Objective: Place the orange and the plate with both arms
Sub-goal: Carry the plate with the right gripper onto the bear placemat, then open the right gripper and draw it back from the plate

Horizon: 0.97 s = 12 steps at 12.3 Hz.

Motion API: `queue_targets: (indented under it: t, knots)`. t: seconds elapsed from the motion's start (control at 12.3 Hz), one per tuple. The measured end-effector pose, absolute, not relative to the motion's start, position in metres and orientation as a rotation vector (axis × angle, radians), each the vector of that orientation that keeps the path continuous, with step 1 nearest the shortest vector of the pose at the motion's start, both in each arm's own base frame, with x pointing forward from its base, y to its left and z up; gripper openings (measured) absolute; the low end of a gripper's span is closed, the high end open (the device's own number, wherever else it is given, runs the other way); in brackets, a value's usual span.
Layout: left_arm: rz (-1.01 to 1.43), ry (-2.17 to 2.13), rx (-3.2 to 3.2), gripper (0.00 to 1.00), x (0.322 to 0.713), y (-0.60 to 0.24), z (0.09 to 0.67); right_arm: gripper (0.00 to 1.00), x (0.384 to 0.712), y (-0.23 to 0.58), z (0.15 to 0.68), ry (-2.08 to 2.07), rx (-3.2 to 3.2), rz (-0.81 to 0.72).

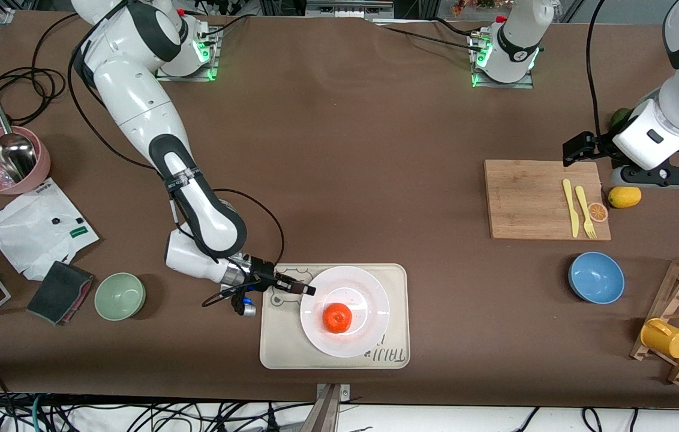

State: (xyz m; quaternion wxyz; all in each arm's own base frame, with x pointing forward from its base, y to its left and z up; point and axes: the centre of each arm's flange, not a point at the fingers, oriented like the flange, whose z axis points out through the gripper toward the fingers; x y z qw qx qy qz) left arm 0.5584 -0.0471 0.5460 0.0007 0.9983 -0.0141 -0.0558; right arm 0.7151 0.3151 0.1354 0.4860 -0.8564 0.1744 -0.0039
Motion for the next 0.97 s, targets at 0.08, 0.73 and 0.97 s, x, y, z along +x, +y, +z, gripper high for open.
queue_targets:
  t: [0.08,0.73,0.97]
  knots:
    - [-0.175,-0.050,3.135,1.00,0.558,-0.049,0.546,0.23,0.715,0.316,0.135,0.407,-2.099,-0.013]
    - [-0.175,-0.052,3.135,1.00,0.558,-0.050,0.546,0.46,0.702,0.316,0.162,0.241,-2.258,-0.035]
    - [-0.175,-0.052,3.135,1.00,0.558,-0.050,0.546,0.50,0.697,0.303,0.201,0.155,-2.339,-0.085]
